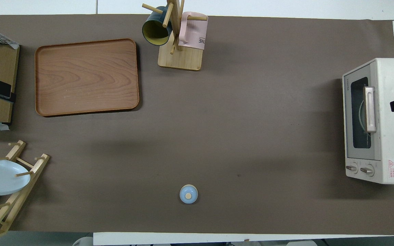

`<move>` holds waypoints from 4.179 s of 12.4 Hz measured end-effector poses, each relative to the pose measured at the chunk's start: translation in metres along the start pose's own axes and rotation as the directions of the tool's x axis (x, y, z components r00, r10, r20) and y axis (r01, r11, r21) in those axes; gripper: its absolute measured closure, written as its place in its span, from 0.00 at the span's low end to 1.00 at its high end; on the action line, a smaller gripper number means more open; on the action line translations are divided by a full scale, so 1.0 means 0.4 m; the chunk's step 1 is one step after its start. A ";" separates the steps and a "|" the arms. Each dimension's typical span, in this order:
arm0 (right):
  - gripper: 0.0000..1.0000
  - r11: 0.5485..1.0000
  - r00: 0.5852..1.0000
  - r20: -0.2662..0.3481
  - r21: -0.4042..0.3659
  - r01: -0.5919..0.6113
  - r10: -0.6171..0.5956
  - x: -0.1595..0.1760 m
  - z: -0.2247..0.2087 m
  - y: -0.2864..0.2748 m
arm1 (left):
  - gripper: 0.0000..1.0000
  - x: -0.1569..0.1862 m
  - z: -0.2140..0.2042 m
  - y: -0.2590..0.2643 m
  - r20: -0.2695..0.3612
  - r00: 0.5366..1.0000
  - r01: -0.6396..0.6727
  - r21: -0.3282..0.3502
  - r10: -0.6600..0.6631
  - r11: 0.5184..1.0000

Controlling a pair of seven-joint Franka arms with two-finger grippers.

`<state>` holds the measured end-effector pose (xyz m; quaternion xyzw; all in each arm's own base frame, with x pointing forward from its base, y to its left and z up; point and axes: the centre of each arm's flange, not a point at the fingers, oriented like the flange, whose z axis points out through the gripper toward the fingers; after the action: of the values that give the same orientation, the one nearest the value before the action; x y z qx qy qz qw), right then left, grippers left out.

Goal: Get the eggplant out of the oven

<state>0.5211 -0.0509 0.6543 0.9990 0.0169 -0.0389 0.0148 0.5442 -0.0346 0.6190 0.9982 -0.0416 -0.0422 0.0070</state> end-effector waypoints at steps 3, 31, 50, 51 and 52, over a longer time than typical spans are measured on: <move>0.00 1.000 1.000 0.000 0.000 0.000 0.000 0.000 0.000 0.000 | 0.00 -0.003 -0.004 0.000 -0.003 1.000 0.000 0.000 0.000 1.000; 0.99 0.989 0.996 0.055 -0.119 0.082 -0.076 0.176 0.508 -0.106 | 0.00 -0.006 -0.002 -0.001 0.007 1.000 0.001 0.000 -0.001 1.000; 0.53 0.986 0.981 0.104 -0.039 -0.161 0.165 0.195 0.711 -0.065 | 0.00 -0.006 -0.002 -0.001 0.007 1.000 0.001 0.000 -0.001 1.000; 0.54 0.990 0.985 0.108 -0.070 -0.126 0.133 0.190 0.721 -0.062 | 0.00 -0.006 -0.002 -0.001 0.007 1.000 0.001 0.000 -0.001 1.000; 0.65 0.991 0.988 0.110 -0.098 -0.093 0.104 0.189 0.723 -0.059 | 0.00 -0.006 -0.002 -0.001 0.007 1.000 0.001 0.000 -0.001 1.000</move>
<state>0.5733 -0.0338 0.3595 0.9930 -0.0317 -0.0947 0.0638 0.5421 -0.0342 0.6200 0.9981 -0.0414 -0.0457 0.0069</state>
